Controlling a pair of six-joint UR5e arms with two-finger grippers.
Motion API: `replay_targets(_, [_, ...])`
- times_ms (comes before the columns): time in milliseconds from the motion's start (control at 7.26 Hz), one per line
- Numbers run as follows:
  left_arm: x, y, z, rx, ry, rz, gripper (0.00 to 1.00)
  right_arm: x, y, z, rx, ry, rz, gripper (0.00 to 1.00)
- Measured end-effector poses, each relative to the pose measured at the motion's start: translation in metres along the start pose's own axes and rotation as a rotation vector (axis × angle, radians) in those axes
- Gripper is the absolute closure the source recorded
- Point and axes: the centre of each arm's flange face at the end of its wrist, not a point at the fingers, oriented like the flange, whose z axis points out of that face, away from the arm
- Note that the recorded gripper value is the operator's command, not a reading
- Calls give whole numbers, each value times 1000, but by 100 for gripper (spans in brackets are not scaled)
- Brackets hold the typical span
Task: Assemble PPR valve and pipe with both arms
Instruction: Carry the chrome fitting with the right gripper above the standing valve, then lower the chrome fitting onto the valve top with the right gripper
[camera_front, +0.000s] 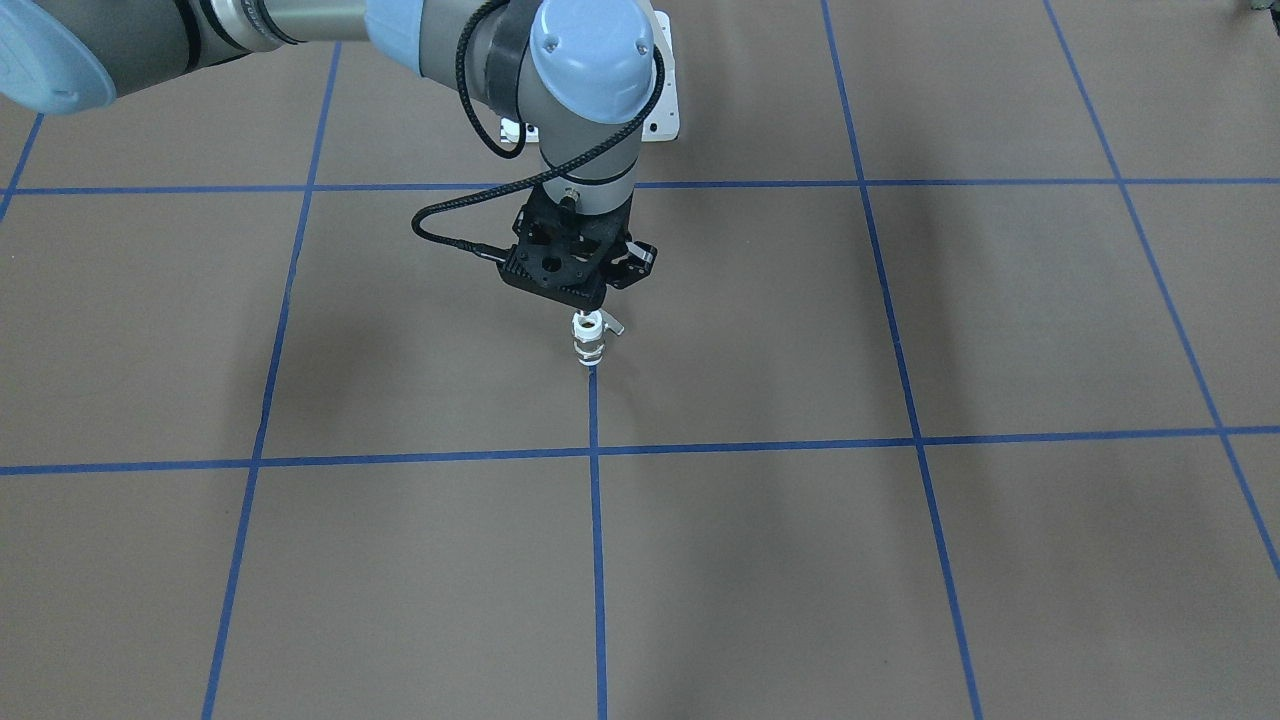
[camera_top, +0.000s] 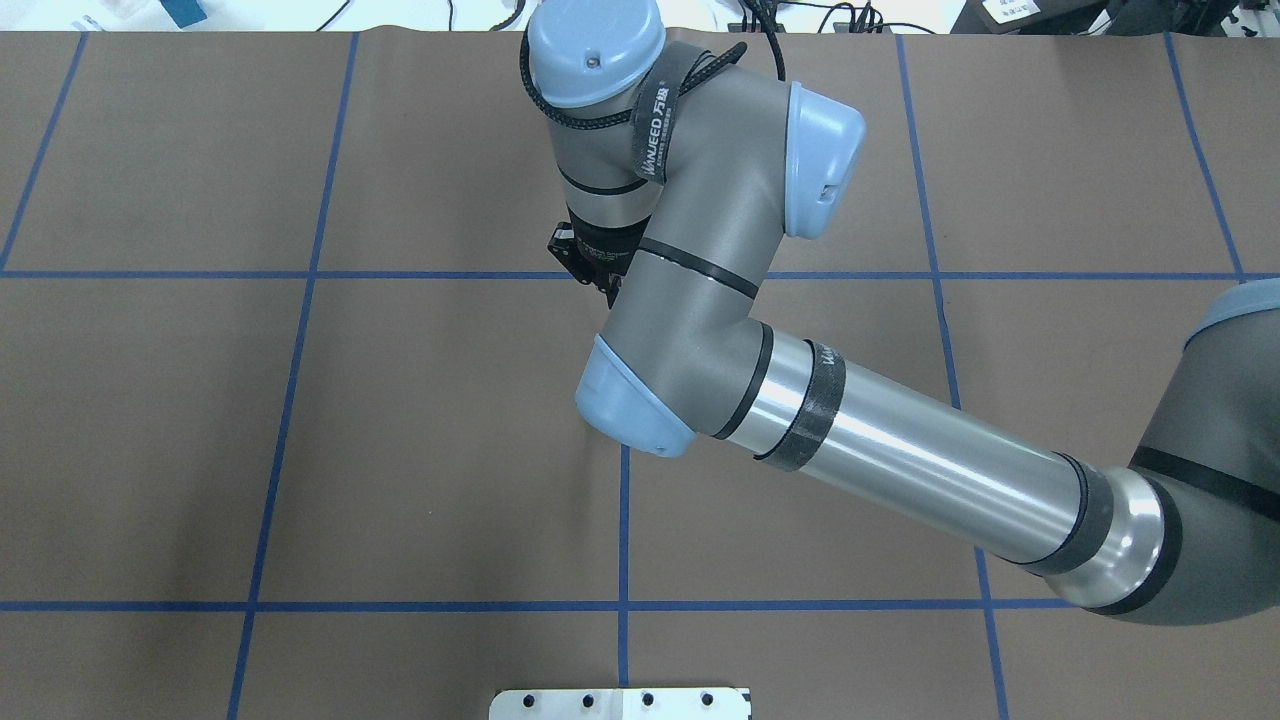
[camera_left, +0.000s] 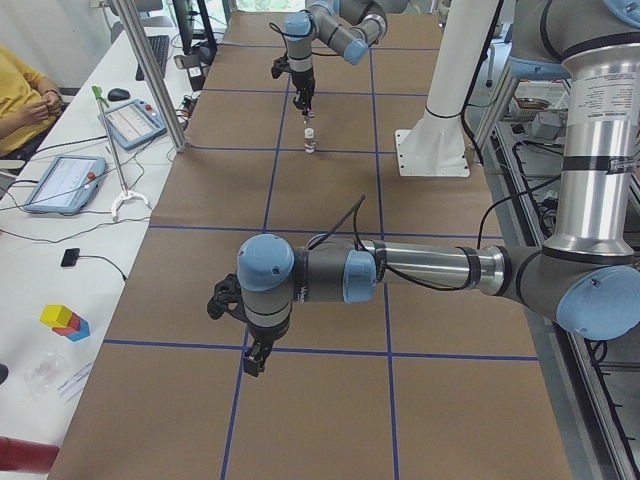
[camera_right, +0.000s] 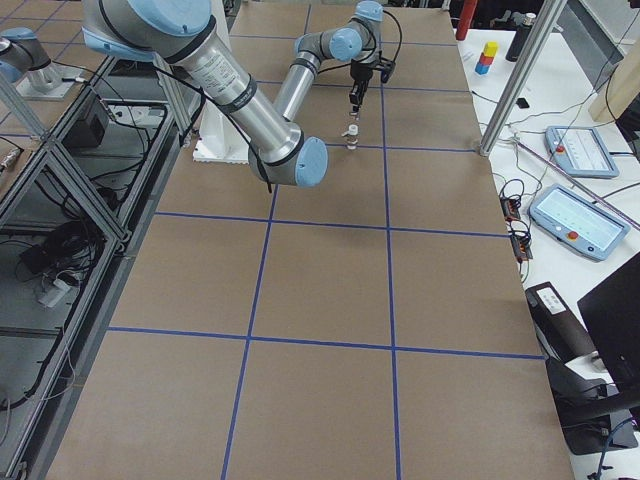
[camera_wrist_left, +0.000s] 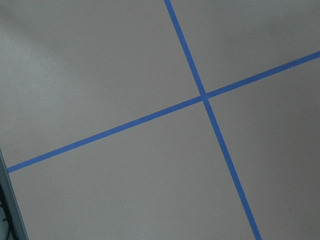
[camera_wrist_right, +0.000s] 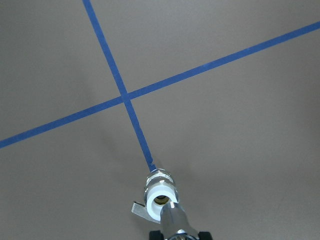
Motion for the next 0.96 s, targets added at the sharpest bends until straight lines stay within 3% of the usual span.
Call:
replay_targets(413, [-1,1,1,-2,1,-5,0,0,9,17,2,17,-21,100])
replay_targets(964, [0,1,1,-2,1,-20,0,-2,9,24,25,-13,-42,100])
